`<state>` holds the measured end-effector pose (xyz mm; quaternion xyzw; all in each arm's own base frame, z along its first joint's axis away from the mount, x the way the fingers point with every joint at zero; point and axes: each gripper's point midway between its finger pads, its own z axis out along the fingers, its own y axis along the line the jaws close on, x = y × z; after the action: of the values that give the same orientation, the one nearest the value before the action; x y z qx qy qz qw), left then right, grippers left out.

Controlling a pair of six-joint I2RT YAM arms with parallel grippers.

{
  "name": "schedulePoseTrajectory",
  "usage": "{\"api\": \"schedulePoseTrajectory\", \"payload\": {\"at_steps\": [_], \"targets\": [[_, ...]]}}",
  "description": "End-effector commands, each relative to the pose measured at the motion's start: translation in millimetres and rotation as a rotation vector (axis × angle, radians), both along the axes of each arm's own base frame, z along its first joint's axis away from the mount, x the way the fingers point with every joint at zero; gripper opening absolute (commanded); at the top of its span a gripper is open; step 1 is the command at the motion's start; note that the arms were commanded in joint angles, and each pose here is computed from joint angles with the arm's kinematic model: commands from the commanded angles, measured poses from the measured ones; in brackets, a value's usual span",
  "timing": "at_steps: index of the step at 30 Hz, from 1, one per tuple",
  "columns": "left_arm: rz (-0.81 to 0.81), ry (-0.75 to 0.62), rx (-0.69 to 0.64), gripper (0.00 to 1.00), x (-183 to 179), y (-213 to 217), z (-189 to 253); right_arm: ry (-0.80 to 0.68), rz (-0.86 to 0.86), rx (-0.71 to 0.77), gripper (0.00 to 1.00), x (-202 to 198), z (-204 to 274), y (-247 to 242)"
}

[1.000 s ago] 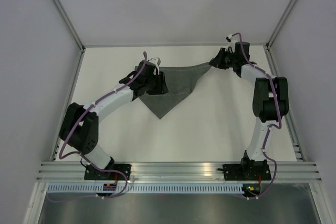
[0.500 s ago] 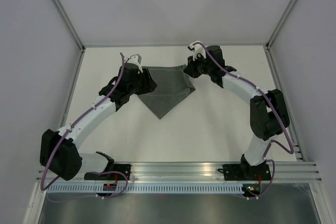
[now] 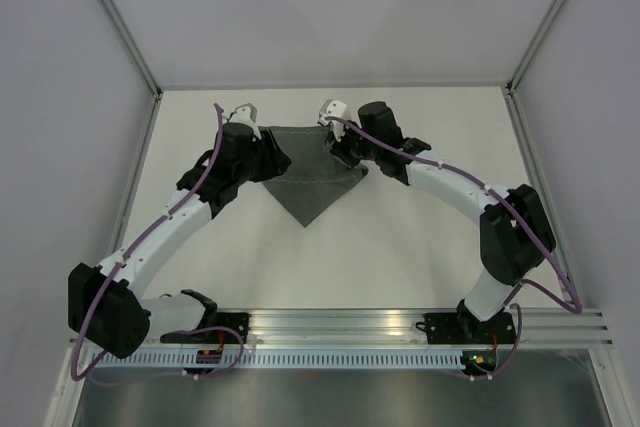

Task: Fold the napkin, place the utensils inside, and roll it up
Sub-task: Fold the napkin

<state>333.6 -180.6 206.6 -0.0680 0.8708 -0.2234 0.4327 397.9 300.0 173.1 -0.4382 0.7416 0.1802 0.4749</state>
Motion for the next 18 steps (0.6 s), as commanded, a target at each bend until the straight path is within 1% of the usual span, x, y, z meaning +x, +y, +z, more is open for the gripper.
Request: {"api": "schedulePoseTrajectory", "payload": {"at_steps": [1,7,10,18], "targets": [[0.033,-0.005,-0.037,0.54,-0.5,4.0,8.0,-0.109,-0.005,-0.035,0.16,1.1,23.0,-3.8],[0.031,-0.006,-0.04,0.54,-0.7,4.9,8.4,-0.144,-0.029,-0.036,0.16,9.7,36.6,-4.4],[0.027,-0.002,-0.037,0.54,-0.9,5.3,6.4,-0.172,-0.038,-0.03,0.16,13.8,50.6,-4.5],[0.015,0.002,-0.035,0.54,-0.6,5.0,5.4,-0.21,-0.048,-0.027,0.16,17.4,68.0,-5.4]]}}
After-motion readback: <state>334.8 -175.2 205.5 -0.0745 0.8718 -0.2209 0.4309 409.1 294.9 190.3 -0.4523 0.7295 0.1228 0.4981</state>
